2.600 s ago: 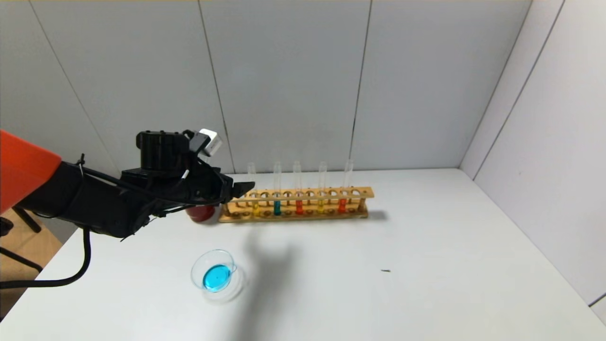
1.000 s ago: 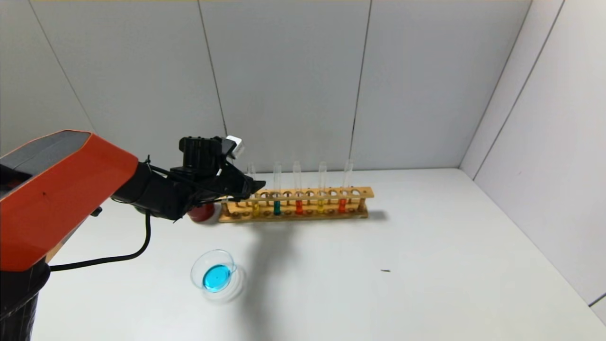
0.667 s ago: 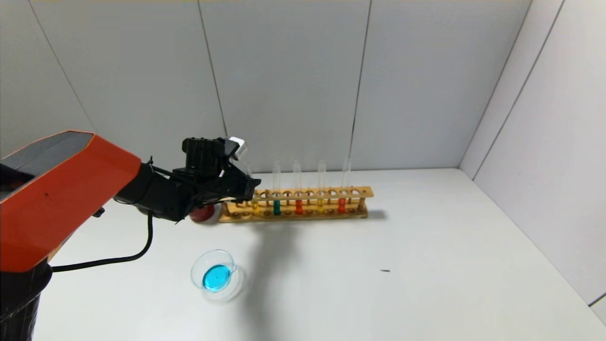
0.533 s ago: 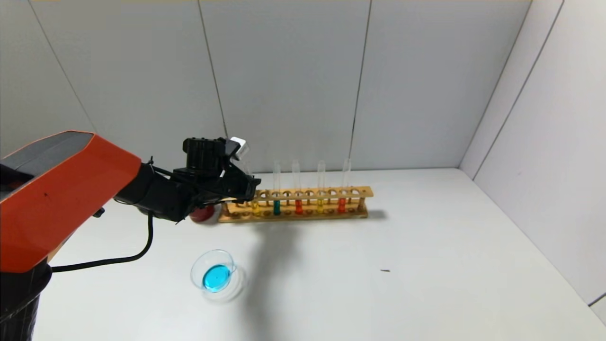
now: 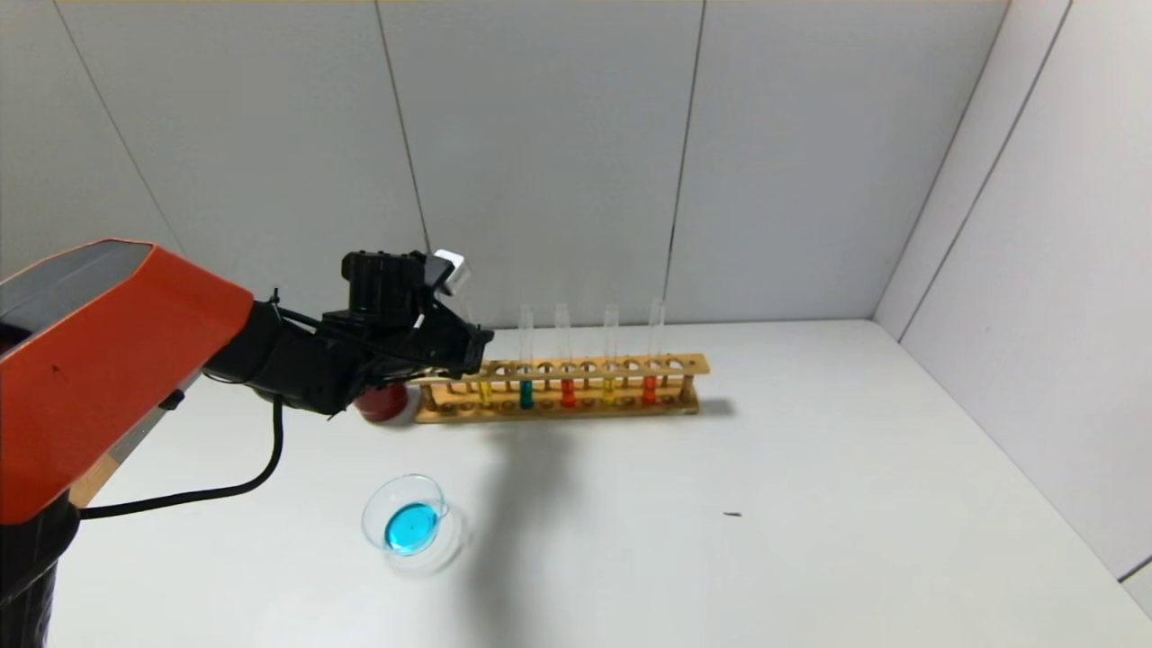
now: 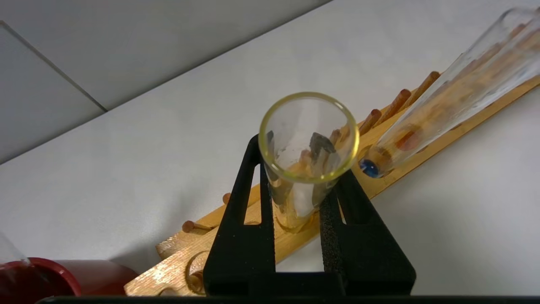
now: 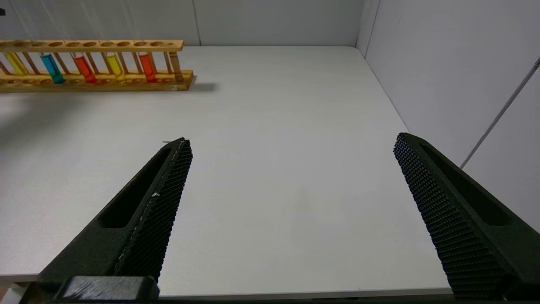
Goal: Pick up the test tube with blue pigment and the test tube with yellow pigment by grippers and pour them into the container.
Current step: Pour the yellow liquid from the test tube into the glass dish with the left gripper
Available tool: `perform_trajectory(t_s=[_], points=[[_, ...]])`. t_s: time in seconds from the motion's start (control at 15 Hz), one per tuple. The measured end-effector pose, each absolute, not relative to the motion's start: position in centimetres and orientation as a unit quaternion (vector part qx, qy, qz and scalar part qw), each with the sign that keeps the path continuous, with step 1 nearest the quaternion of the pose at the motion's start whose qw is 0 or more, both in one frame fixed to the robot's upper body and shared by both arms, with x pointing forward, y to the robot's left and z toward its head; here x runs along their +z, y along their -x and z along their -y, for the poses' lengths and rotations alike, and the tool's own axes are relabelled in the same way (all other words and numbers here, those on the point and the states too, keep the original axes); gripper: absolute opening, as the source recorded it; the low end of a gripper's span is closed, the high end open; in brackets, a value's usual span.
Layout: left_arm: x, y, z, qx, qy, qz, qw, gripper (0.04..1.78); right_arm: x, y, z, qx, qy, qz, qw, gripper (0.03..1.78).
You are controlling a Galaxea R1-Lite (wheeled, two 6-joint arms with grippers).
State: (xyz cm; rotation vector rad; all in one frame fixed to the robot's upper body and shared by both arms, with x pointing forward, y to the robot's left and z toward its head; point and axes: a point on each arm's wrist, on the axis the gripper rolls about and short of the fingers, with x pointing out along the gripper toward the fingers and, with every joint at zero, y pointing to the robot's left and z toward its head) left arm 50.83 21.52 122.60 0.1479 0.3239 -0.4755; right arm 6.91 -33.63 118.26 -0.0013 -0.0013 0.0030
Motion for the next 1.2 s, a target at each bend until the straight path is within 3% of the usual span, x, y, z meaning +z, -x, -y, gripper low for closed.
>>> perform_trajectory(t_s=[1.2], points=[[135.8, -45.0, -23.7, -0.219, -0.090, -0.076, 0.968, 0.34, 118.3, -6.9, 33.6, 0.001, 0.001, 0.001, 1.000, 1.75]])
